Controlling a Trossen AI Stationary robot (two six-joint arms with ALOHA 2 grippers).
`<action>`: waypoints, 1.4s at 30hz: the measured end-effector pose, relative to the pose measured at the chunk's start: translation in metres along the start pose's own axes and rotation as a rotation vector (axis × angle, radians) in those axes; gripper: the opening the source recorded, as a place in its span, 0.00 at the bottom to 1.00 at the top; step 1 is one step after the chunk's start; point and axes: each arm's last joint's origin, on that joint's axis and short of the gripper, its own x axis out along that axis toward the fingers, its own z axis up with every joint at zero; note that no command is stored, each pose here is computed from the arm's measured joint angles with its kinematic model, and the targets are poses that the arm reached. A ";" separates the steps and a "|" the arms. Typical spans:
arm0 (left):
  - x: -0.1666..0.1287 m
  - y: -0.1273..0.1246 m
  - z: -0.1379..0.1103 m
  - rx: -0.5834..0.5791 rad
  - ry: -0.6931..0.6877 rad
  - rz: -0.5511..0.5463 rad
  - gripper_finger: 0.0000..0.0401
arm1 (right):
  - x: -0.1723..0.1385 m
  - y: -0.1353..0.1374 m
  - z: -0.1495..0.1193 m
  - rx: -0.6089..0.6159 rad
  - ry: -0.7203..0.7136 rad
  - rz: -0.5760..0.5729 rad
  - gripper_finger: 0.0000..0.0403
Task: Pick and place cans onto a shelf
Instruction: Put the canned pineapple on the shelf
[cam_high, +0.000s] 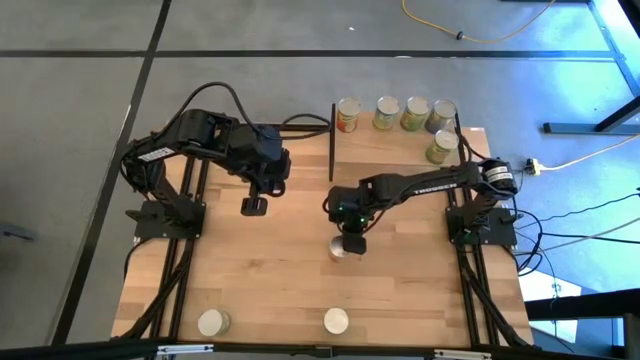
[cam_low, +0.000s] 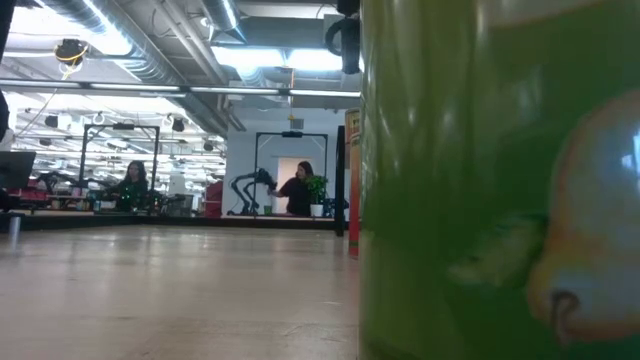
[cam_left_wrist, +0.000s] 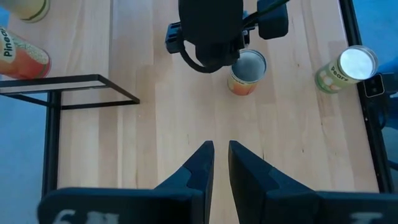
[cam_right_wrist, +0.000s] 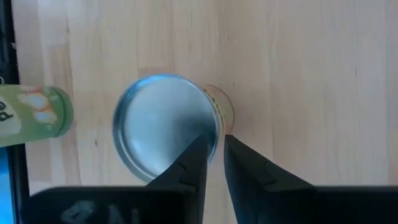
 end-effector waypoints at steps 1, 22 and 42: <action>0.000 0.000 0.000 0.000 0.000 0.000 0.10 | 0.001 -0.001 0.000 0.002 0.008 -0.003 0.14; 0.000 0.000 0.000 0.000 0.000 0.000 0.10 | 0.023 -0.005 0.003 -0.012 0.049 0.004 0.14; 0.000 0.000 0.000 0.002 0.000 0.000 0.10 | 0.019 -0.005 0.009 -0.141 0.022 -0.058 0.01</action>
